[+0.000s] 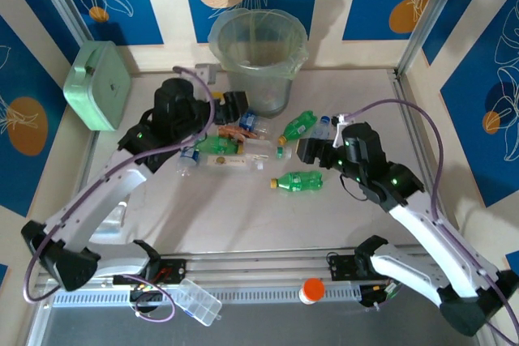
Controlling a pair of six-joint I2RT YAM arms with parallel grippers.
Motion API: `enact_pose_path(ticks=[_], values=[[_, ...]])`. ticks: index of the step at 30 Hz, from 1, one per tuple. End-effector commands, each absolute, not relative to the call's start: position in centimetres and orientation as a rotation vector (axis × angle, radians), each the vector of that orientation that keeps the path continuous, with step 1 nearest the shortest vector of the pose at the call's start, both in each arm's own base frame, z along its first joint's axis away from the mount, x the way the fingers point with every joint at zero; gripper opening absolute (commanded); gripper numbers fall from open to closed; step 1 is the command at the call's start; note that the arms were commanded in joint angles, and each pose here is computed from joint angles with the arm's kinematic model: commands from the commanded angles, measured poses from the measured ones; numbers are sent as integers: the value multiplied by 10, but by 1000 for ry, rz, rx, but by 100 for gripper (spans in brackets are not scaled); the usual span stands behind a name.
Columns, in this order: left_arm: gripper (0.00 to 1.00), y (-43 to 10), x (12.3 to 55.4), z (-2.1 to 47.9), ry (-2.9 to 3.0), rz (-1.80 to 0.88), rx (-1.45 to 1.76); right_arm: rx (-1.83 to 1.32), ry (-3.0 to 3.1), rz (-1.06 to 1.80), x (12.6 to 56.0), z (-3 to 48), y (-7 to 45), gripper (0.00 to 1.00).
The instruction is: Put the plastic bottles in the bin
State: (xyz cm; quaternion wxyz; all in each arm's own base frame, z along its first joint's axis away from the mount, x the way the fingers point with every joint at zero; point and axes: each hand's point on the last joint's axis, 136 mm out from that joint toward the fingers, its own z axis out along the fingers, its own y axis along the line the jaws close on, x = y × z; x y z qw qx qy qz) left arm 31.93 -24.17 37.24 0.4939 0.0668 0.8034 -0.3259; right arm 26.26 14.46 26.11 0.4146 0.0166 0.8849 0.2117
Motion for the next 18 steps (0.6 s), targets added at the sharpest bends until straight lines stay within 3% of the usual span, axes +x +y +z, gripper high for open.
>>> enact_pose_path(ticks=[1,13,18], values=[[82,-216,307,345,1990,-659,178,228,2289,381,284,243,121,92],[84,-216,305,277,2085,-599,253,439,2570,170,368,150,87,91],[84,-227,304,270,2119,-734,227,535,2741,26,390,109,76,92]])
